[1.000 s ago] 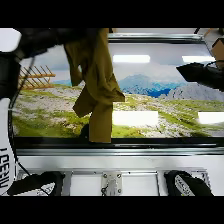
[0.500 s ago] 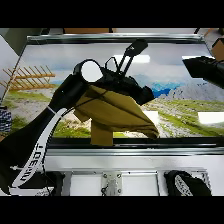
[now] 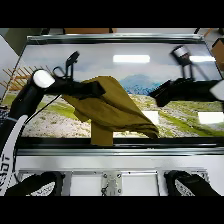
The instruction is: Fold the clothes and pants, and hang the long-sleeved shirts on hangers.
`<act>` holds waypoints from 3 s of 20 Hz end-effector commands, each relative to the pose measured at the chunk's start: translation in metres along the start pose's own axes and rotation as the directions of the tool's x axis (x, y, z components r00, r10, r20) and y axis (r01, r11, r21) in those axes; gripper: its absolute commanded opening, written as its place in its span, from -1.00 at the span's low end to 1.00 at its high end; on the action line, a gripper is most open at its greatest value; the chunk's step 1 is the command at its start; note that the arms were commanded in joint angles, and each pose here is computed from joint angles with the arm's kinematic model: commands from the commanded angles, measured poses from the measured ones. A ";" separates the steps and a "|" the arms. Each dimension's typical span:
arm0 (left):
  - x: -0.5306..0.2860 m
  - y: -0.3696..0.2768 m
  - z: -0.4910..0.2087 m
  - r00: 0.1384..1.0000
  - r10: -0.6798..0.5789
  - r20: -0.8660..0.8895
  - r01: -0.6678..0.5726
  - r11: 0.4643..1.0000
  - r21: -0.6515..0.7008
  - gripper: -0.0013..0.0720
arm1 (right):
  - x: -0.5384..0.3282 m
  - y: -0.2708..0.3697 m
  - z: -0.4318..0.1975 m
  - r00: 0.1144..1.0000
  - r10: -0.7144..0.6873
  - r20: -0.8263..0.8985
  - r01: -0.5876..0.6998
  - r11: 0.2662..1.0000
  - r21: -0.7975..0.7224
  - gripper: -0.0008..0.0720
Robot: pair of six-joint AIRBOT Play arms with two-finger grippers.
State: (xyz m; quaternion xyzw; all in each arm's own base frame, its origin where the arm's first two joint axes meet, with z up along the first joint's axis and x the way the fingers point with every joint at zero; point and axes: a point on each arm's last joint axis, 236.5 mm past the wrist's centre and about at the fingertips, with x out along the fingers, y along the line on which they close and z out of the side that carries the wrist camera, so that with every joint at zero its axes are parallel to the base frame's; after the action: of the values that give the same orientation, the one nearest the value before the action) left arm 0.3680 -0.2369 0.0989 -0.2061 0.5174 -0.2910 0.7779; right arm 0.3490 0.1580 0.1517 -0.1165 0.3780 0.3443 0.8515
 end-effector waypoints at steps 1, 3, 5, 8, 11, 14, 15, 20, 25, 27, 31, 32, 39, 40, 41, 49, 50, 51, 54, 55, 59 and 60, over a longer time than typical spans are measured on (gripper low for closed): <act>-0.016 0.065 -0.044 0.997 0.078 0.012 -0.074 0.974 -0.216 0.91 | 0.066 0.039 -0.040 0.964 -0.018 -0.265 -0.061 0.956 -0.287 0.44; -0.020 0.078 -0.066 0.996 0.094 0.002 -0.090 0.962 -0.258 0.91 | 0.106 0.059 -0.061 0.932 0.014 -0.362 -0.139 0.936 -0.323 0.51; -0.023 0.084 -0.083 0.995 0.100 -0.001 -0.097 0.957 -0.275 0.91 | 0.142 0.067 -0.091 0.882 0.015 -0.471 -0.197 0.919 -0.340 0.51; -0.026 0.086 -0.098 0.994 0.109 0.018 -0.099 0.955 -0.280 0.91 | 0.174 0.067 -0.126 0.820 0.021 -0.572 -0.246 0.916 -0.318 0.51; -0.030 0.088 -0.106 0.992 0.118 0.055 -0.098 0.956 -0.278 0.91 | 0.187 0.067 -0.144 0.787 0.030 -0.616 -0.253 0.927 -0.278 0.51; -0.032 0.088 -0.111 0.990 0.119 0.070 -0.095 0.954 -0.283 0.91 | 0.193 0.066 -0.150 0.777 0.032 -0.628 -0.258 0.928 -0.271 0.51; -0.032 0.088 -0.113 0.991 0.119 0.068 -0.095 0.953 -0.289 0.91 | 0.195 0.066 -0.152 0.775 0.032 -0.631 -0.258 0.928 -0.270 0.49; -0.016 0.090 -0.137 0.994 0.111 0.014 -0.100 0.939 -0.328 0.91 | 0.200 0.061 -0.140 0.807 0.018 -0.590 -0.159 0.969 -0.189 -0.93; 0.037 0.079 -0.153 0.988 0.102 -0.111 -0.133 0.941 -0.312 0.91 | 0.143 0.034 -0.082 0.903 -0.029 -0.428 0.007 0.999 -0.053 -0.93; 0.067 0.073 -0.153 0.982 0.108 -0.157 -0.150 0.945 -0.289 0.91 | 0.108 0.015 -0.058 0.938 -0.072 -0.340 0.093 0.994 0.048 -0.93; 0.121 0.056 -0.160 0.956 0.108 -0.272 -0.172 0.959 -0.225 0.91 | 0.055 -0.014 -0.040 0.962 -0.123 -0.244 0.182 0.954 0.239 -0.93; 0.133 0.053 -0.160 0.950 0.109 -0.292 -0.176 0.961 -0.215 0.91 | 0.050 -0.016 -0.040 0.965 -0.117 -0.237 0.179 0.949 0.261 -0.93; 0.176 0.053 -0.154 0.919 0.106 -0.379 -0.198 0.957 -0.212 0.81 | 0.043 -0.021 -0.045 0.961 -0.117 -0.249 0.187 0.941 0.281 -0.93; 0.178 0.053 -0.155 0.915 0.105 -0.390 -0.200 0.956 -0.212 0.19 | 0.043 -0.021 -0.045 0.961 -0.117 -0.249 0.187 0.941 0.281 -0.93; 0.180 0.053 -0.154 0.915 0.105 -0.389 -0.200 0.957 -0.212 -0.43 | 0.043 -0.021 -0.045 0.961 -0.118 -0.249 0.188 0.941 0.281 -0.93; -0.012 -0.073 -0.013 0.989 -0.080 -0.128 0.094 0.990 0.105 -0.93 | -0.059 -0.069 0.048 0.985 -0.161 0.061 0.107 0.851 0.514 -0.93; -0.059 -0.097 0.003 0.994 -0.107 -0.037 0.112 0.979 0.171 -0.93 | -0.087 -0.062 0.075 0.976 -0.136 0.171 0.025 0.847 0.532 -0.93; -0.101 -0.120 0.015 0.989 -0.134 0.058 0.117 0.965 0.233 -0.93 | -0.114 -0.055 0.098 0.955 -0.117 0.272 -0.046 0.849 0.526 -0.93; -0.227 -0.182 0.029 0.903 -0.237 0.358 0.083 0.914 0.396 -0.93 | -0.190 -0.029 0.142 0.868 -0.099 0.486 -0.163 0.868 0.469 -0.93; -0.262 -0.198 0.028 0.859 -0.267 0.437 0.061 0.900 0.431 -0.93 | -0.210 -0.023 0.146 0.846 -0.112 0.522 -0.163 0.877 0.453 -0.93; -0.373 -0.241 0.014 0.664 -0.348 0.662 -0.050 0.862 0.504 -0.93 | -0.273 -0.007 0.151 0.747 -0.227 0.625 -0.094 0.894 0.437 -0.93; -0.390 -0.245 0.013 0.625 -0.349 0.699 -0.080 0.861 0.502 -0.93 | -0.287 -0.005 0.152 0.717 -0.258 0.648 -0.089 0.888 0.452 -0.93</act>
State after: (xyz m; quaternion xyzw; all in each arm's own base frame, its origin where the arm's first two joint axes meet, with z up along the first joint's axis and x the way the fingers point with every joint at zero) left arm 0.2485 -0.1868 0.4620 -0.1547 0.1356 -0.3800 0.9018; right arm 0.3296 0.0868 0.4223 0.1894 0.1615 0.2344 0.9397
